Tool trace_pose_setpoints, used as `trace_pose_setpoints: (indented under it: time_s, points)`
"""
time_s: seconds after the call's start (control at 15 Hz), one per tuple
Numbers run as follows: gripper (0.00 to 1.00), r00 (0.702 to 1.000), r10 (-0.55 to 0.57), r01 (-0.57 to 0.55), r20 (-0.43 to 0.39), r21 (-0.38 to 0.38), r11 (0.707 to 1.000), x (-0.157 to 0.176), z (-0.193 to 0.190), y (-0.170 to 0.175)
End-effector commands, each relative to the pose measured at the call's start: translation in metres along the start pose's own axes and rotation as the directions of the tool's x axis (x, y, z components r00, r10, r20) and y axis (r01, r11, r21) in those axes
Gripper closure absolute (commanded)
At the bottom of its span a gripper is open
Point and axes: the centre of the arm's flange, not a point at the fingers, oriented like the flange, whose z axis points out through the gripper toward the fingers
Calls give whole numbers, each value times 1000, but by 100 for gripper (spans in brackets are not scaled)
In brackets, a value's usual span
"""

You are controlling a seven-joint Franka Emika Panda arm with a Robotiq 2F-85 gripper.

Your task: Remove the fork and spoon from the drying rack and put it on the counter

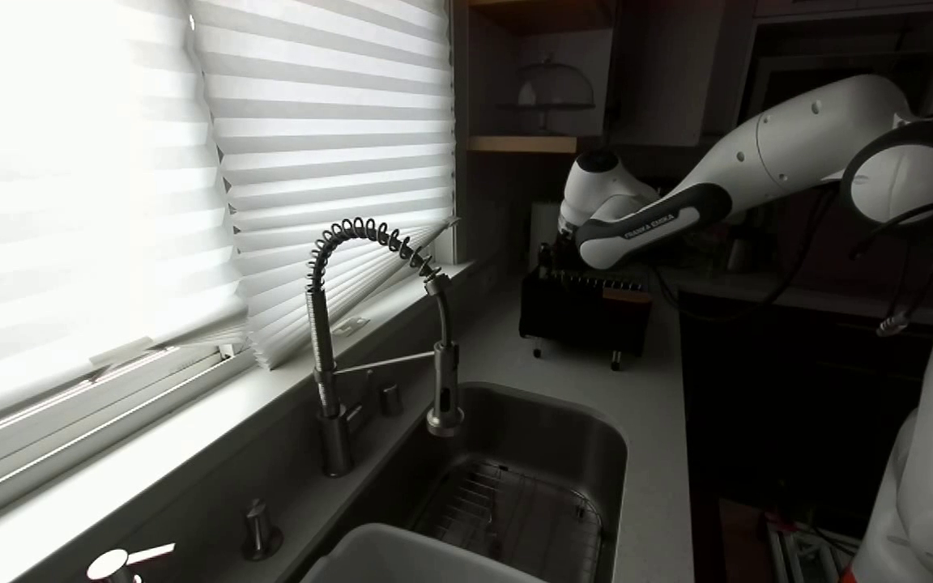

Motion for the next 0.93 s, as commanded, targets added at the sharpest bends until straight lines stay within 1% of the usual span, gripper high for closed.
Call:
trace_pose_setpoints:
  time_s: [0.0,0.2,0.33,0.4,0.47,0.6,0.67,0.87]
  points:
    - [50,1000,-5,6,24,-25,1000,-4,7,-5]
    - [74,999,-13,14,33,-27,1000,-7,10,-8]
    - [88,999,-15,16,33,-30,999,-9,12,-10]
    - [96,999,-14,16,32,-35,999,-9,13,-11]
    - [100,999,-13,15,31,-38,999,-10,13,-11]
    - [100,1000,-8,10,27,-46,999,-9,12,-10]
    - [97,1000,-6,7,25,-49,999,-7,10,-10]
    - [98,1000,4,-4,4,-53,999,-4,4,-9]
